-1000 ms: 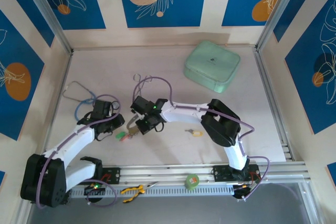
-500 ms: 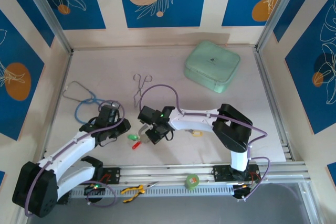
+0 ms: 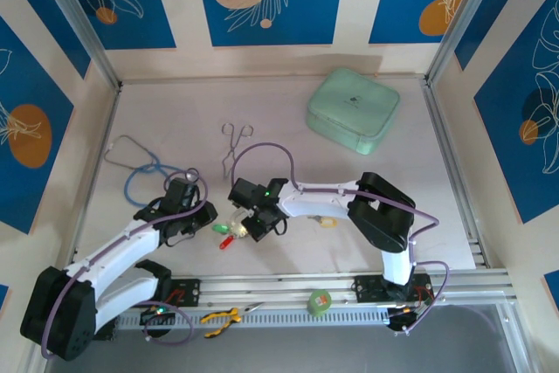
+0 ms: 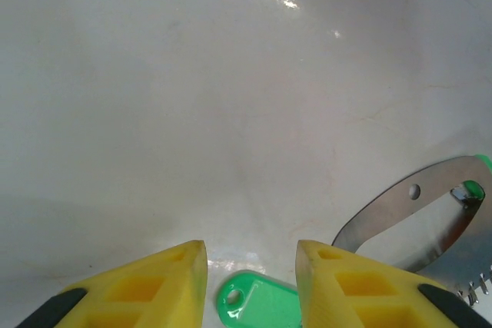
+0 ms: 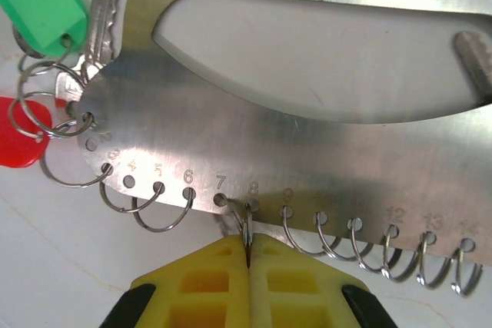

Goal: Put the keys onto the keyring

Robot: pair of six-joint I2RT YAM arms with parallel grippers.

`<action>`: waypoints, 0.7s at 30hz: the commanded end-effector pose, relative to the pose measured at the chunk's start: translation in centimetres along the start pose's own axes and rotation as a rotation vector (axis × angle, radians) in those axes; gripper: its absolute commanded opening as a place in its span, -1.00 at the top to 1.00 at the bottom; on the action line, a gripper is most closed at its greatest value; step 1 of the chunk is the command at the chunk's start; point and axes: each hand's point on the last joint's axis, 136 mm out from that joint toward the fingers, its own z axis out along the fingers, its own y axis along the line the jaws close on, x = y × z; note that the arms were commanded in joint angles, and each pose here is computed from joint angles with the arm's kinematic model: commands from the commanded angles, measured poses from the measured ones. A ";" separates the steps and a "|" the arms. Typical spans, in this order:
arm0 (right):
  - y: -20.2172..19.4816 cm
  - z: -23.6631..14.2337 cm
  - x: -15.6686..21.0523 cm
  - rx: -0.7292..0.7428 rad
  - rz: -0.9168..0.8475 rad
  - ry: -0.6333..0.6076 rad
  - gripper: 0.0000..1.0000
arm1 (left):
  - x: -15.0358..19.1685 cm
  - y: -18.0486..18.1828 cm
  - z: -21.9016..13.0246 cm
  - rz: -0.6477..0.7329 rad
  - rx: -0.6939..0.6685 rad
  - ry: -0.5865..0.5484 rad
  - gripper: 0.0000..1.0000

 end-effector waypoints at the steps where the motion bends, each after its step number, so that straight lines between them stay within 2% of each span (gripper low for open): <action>1: 1.0 0.2 -0.4 -0.037 -0.008 0.005 0.90 | 0.3 0.4 0.1 0.005 -0.013 0.002 0.28; 7: 1.1 -0.1 -0.6 -0.044 -0.004 -0.005 0.66 | 0.4 0.3 0.2 0.007 -0.010 0.006 0.28; 21: 1.1 -1.6 -1.2 -0.146 0.059 -0.047 0.65 | 0.4 0.2 0.2 0.008 -0.012 0.008 0.28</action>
